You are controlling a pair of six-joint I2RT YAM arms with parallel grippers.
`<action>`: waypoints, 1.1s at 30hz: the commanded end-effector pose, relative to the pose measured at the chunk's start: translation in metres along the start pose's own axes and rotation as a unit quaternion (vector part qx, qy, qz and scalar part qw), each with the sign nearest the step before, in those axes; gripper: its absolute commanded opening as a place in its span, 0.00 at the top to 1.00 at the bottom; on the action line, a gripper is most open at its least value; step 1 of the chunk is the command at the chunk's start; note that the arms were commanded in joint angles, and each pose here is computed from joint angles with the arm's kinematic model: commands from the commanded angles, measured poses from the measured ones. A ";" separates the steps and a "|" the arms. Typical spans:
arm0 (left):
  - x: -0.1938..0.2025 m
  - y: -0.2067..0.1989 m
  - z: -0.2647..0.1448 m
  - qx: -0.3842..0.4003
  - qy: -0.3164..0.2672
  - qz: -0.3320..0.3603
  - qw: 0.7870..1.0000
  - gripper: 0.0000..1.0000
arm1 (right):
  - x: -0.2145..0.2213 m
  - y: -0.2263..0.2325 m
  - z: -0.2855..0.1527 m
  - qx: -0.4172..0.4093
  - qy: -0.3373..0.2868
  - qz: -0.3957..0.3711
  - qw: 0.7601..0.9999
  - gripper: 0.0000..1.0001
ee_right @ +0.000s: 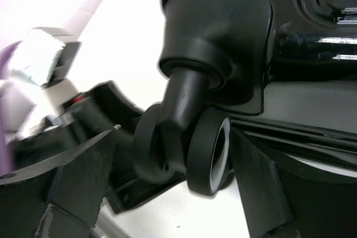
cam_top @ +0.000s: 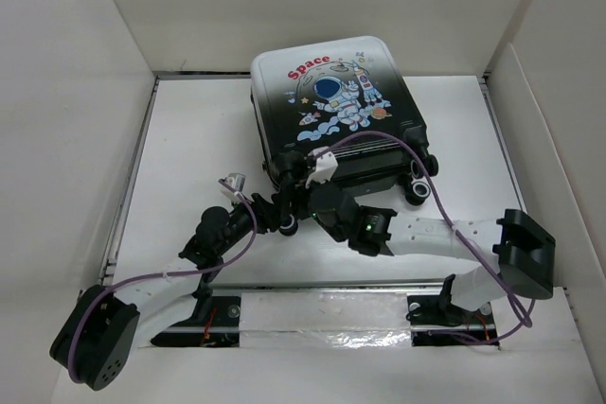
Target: Pack the luggage
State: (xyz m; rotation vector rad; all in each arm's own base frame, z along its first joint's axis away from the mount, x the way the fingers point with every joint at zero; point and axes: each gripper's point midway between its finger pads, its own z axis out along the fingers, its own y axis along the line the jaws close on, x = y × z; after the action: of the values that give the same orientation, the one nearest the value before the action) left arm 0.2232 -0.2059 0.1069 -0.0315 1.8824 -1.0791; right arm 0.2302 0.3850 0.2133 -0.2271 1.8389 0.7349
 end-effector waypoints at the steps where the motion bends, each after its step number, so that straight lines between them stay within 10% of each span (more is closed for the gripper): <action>1: -0.026 -0.025 0.005 0.045 -0.038 0.019 0.998 0.49 | -0.001 -0.020 0.007 0.084 0.018 -0.047 0.995 0.16; 11: -0.027 -0.019 0.007 0.031 -0.042 0.030 0.998 0.49 | -0.033 -0.055 -0.009 0.233 0.038 -0.183 0.954 0.70; 26: -0.023 -0.033 0.019 -0.012 -0.050 0.083 0.995 0.50 | -0.052 -0.065 -0.007 0.345 0.083 -0.349 0.867 0.72; 33: -0.033 -0.026 0.020 -0.044 -0.078 0.078 0.993 0.53 | -0.068 -0.040 -0.002 0.286 0.072 -0.311 0.904 0.74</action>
State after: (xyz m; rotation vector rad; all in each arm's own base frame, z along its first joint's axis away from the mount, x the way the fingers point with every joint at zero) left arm 0.2281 -0.2255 0.1183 0.0349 1.8464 -0.9120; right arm 0.2588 0.3546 0.2123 -0.5568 1.9551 -0.2958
